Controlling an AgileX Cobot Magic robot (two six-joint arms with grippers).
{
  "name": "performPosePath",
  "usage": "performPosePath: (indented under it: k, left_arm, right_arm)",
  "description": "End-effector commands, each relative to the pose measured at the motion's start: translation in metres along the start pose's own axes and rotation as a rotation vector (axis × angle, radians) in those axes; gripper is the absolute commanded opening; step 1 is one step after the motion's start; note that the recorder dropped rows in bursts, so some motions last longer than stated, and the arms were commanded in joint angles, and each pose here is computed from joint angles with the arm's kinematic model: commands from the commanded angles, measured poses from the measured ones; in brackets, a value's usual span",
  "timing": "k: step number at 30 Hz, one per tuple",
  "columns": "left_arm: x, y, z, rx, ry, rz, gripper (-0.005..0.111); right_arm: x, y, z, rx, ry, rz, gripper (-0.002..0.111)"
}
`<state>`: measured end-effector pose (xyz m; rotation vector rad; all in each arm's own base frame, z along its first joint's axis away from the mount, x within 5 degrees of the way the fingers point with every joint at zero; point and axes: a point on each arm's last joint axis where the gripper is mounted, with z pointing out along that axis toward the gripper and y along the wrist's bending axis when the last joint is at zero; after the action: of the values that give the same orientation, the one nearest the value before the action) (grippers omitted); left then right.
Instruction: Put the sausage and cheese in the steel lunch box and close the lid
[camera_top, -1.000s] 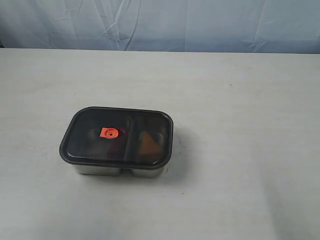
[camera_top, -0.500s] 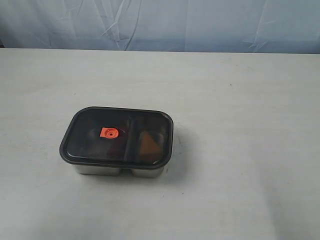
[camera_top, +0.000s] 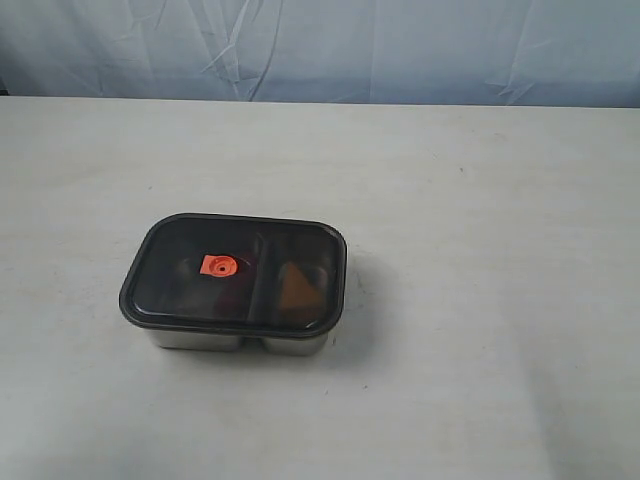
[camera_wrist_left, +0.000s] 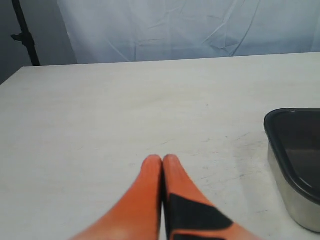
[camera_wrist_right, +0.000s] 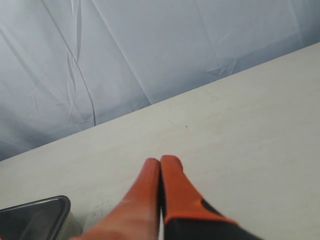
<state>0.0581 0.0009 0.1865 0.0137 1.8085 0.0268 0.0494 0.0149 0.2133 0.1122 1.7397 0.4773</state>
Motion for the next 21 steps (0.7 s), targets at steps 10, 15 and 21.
performPosePath:
  k: [10, 15, 21]
  left_arm:
    - [0.0007, 0.0011, 0.0, -0.016, -0.005, 0.002, 0.0]
    - [0.0003, 0.0011, 0.0, -0.016, -0.01, 0.01, 0.0]
    - [0.0003, 0.0011, 0.0, -0.016, -0.01, 0.01, 0.0]
  right_arm:
    - [0.0004, -0.0005, -0.0003, 0.001, -0.011, -0.002, -0.001]
    - [0.0004, -0.0004, -0.0003, 0.0, -0.011, 0.0, -0.001]
    - [0.0004, -0.0004, -0.0003, 0.0, -0.011, 0.0, -0.001]
